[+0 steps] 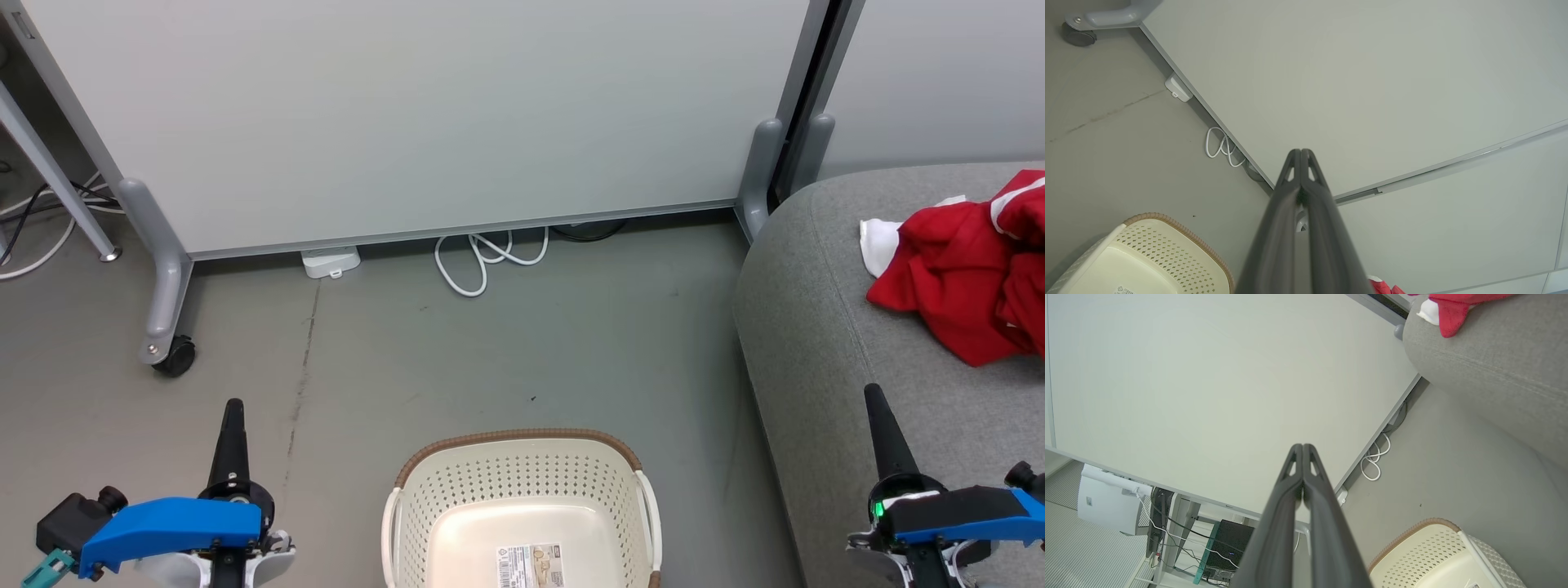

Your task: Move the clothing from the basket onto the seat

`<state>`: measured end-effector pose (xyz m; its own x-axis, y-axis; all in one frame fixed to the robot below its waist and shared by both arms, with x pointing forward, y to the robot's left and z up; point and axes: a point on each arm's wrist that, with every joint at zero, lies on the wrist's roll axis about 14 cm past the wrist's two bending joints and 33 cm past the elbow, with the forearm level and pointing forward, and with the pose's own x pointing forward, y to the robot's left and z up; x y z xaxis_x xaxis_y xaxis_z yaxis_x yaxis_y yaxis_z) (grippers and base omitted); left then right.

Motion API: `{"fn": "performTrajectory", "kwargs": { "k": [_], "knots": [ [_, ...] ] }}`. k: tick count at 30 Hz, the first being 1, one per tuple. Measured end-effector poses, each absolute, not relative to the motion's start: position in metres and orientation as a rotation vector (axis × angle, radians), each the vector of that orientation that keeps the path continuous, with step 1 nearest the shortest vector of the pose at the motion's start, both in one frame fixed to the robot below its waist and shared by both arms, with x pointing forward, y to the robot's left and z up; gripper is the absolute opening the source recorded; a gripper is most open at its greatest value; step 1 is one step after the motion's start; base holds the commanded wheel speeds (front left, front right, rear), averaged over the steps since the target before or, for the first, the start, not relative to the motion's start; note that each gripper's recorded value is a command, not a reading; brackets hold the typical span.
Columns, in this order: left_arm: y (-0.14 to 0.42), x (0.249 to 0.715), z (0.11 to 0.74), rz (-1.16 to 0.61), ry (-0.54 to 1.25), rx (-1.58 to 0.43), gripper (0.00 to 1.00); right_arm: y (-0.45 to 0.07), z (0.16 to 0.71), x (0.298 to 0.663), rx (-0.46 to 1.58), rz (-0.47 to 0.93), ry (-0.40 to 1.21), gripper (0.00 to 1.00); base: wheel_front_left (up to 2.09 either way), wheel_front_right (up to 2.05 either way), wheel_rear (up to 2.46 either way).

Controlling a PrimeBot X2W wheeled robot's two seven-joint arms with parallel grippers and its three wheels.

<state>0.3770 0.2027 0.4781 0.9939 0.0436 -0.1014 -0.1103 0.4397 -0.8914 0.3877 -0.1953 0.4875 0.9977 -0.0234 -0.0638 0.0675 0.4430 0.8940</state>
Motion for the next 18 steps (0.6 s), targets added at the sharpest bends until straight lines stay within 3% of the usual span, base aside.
{"fn": "performTrajectory", "kwargs": {
  "k": [18],
  "knots": [
    [0.2019, 0.3808, 0.4857, 0.073, 0.05, -1.283, 0.0, -0.1963, 0.4917, 0.3878, 1.281, -0.048, 0.038, 0.0, 0.0, 0.0, 0.0]
  ]
}}
